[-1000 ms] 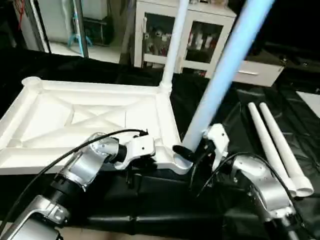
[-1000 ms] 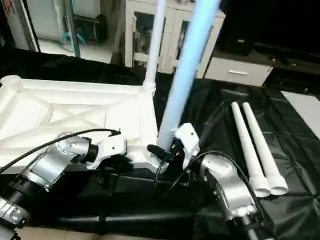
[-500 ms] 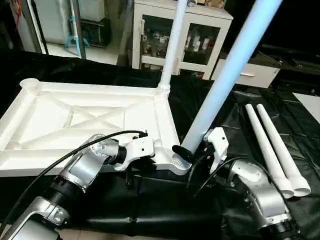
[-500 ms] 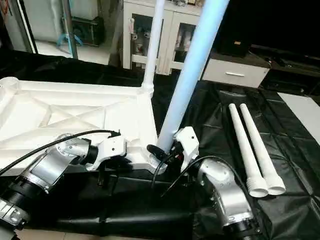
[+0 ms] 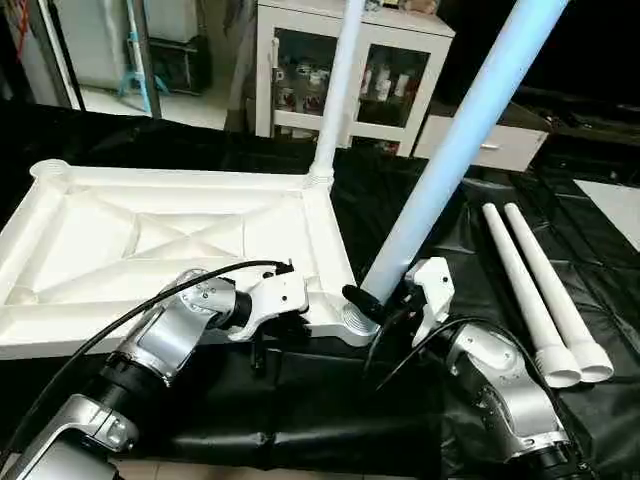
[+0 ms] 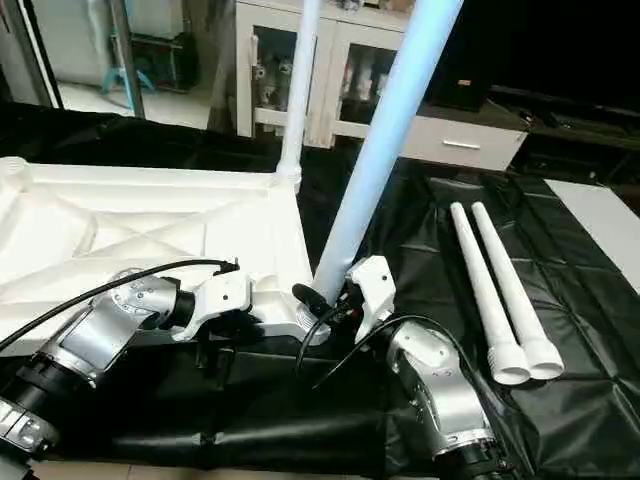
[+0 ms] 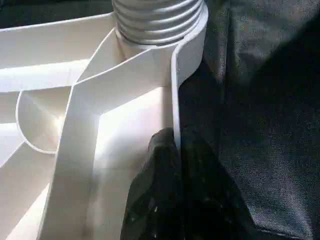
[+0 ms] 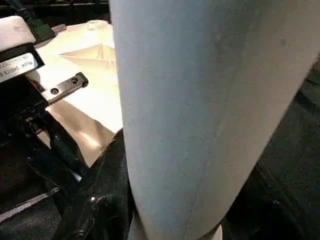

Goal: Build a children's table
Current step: Insert table leg to table base

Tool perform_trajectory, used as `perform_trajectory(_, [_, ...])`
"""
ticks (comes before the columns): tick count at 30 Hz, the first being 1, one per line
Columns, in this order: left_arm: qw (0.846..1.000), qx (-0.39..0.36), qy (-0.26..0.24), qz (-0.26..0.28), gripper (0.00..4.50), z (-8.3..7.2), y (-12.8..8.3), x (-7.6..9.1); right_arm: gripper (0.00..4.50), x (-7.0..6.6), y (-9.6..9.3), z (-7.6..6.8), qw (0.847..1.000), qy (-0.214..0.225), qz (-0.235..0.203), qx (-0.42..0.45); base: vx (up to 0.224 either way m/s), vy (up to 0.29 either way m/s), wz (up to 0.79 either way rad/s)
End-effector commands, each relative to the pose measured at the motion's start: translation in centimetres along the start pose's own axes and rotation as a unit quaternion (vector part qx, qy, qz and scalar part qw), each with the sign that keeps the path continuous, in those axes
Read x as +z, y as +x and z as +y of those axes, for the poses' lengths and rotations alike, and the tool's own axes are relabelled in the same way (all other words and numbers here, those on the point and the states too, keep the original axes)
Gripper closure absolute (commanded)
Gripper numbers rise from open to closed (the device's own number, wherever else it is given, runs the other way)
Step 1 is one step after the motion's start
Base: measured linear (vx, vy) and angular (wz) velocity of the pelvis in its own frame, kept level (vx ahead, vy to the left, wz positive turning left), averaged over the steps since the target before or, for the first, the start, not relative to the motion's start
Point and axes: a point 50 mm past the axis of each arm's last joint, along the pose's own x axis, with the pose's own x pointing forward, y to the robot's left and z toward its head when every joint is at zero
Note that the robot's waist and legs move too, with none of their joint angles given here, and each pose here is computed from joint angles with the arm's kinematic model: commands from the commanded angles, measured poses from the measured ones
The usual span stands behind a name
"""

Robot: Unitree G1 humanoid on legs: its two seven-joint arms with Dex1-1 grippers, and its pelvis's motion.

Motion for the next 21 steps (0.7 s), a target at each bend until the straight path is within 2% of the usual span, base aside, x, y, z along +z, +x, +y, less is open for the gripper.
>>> perform_trajectory(1, [1.0,0.022,-0.018,-0.006,4.5,0.3,0.4,0.2,2.65,-4.9,-2.1,-1.6,0.987,0.022,0.13,-0.091,0.0,0.0,0.0])
perform_trajectory(4, [0.996,0.078,-0.048,-0.018,4.5,1.4,0.8,1.2,2.65,-4.9,-1.7,-3.1,0.973,0.009,0.144,-0.178,0.0,0.0,0.0])
perform_trajectory(5, [0.992,0.111,-0.062,-0.023,4.5,2.1,1.0,1.8,2.65,-4.7,-1.4,-3.9,0.963,0.022,0.143,-0.228,0.0,0.0,0.0])
perform_trajectory(6, [0.983,0.16,-0.089,-0.034,4.5,3.1,1.4,3.2,2.65,-4.5,-0.8,-4.7,0.948,0.046,0.14,-0.281,0.0,0.0,0.0])
perform_trajectory(7, [0.982,0.161,-0.09,-0.034,4.5,3.1,1.4,3.2,2.65,-4.5,-0.7,-4.7,0.948,0.047,0.14,-0.283,0.0,0.0,0.0])
perform_trajectory(9, [0.974,0.193,-0.112,-0.046,4.5,3.7,1.9,4.6,2.65,-4.2,0.1,-5.1,0.938,0.058,0.139,-0.313,0.0,0.0,0.0])
perform_trajectory(10, [0.973,0.196,-0.115,-0.048,4.5,3.8,2.0,4.8,2.65,-4.2,0.2,-5.1,0.936,0.06,0.139,-0.316,0.0,0.0,0.0])
perform_trajectory(11, [0.968,0.21,-0.124,-0.053,4.5,4.0,2.3,5.6,2.65,-4.0,0.7,-5.2,0.931,0.069,0.139,-0.329,0.0,0.0,0.0])
perform_trajectory(12, [0.962,0.233,-0.131,-0.064,4.5,4.3,3.2,7.3,2.65,-3.7,1.9,-5.3,0.921,0.099,0.132,-0.352,0.0,0.0,0.0])
perform_trajectory(14, [0.956,0.248,-0.133,-0.076,4.5,4.5,3.7,8.4,2.65,-3.5,2.7,-5.3,0.912,0.125,0.13,-0.367,0.0,0.0,0.0])
perform_trajectory(15, [0.951,0.268,-0.127,-0.085,4.5,4.6,4.3,9.7,2.65,-3.3,3.4,-5.4,0.902,0.137,0.13,-0.387,0.0,0.0,0.0])
perform_trajectory(18, [0.947,0.279,-0.125,-0.093,4.5,4.5,4.9,11.1,2.65,-2.9,4.0,-5.6,0.887,0.144,0.13,-0.42,0.0,0.0,0.0])
perform_trajectory(21, [0.947,0.281,-0.127,-0.091,4.5,4.4,5.0,11.2,2.65,-2.6,4.3,-5.7,0.882,0.142,0.13,-0.431,0.062,-0.032,0.05])
